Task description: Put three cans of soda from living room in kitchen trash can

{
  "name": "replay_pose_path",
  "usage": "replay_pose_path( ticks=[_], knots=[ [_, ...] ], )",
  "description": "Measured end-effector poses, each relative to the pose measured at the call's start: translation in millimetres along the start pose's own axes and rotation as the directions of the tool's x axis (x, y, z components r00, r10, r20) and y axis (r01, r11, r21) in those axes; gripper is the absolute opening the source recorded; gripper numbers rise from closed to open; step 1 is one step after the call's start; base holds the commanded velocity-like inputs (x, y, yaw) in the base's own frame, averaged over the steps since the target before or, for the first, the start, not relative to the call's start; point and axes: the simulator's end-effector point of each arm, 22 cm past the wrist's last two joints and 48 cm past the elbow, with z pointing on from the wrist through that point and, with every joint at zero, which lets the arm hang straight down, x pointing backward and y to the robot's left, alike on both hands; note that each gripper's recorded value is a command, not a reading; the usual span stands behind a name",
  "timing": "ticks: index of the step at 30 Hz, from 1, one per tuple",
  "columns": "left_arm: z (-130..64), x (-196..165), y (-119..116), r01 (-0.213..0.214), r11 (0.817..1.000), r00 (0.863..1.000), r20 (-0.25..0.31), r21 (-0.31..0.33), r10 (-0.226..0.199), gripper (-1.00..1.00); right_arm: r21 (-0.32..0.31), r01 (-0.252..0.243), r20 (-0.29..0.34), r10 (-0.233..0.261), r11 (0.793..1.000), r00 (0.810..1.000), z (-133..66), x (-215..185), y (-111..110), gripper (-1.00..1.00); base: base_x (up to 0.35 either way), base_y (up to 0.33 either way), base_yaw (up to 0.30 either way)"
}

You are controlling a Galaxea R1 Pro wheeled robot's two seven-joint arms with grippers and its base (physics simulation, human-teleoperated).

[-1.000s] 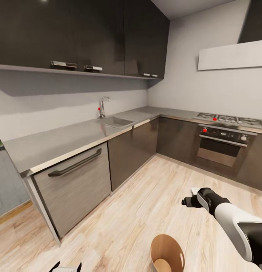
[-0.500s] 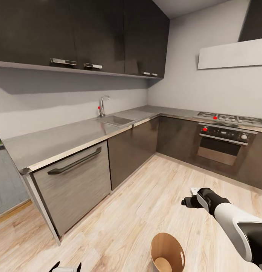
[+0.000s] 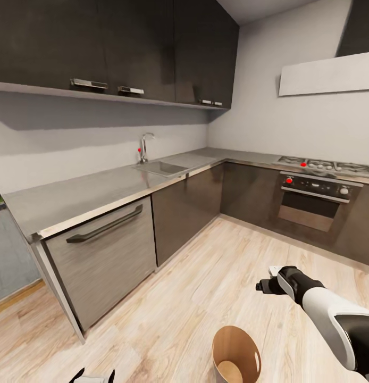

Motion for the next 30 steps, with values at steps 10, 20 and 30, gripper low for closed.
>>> replay_pose_path(
  ticks=[10,20,30],
  knots=[
    [6.9,18.4,0.2,0.0,1.0,1.0,0.001,0.0,0.0,1.0,0.0,-0.003,-0.024,0.003,1.0,1.0,19.5,24.7,0.2,1.0,0.0,0.0,0.0],
    [13.6,37.7,0.0,0.0,1.0,1.0,0.001,0.0,0.0,1.0,0.002,-0.015,-0.141,0.015,1.0,0.99,36.6,69.2,0.9,1.0,0.0,0.0,0.0],
    [20.2,57.4,0.2,0.0,1.0,1.0,0.001,0.0,0.0,1.0,0.004,-0.018,-0.18,0.019,1.0,0.983,52.4,93.0,0.6,1.0,0.0,0.0,0.0]
  ],
)
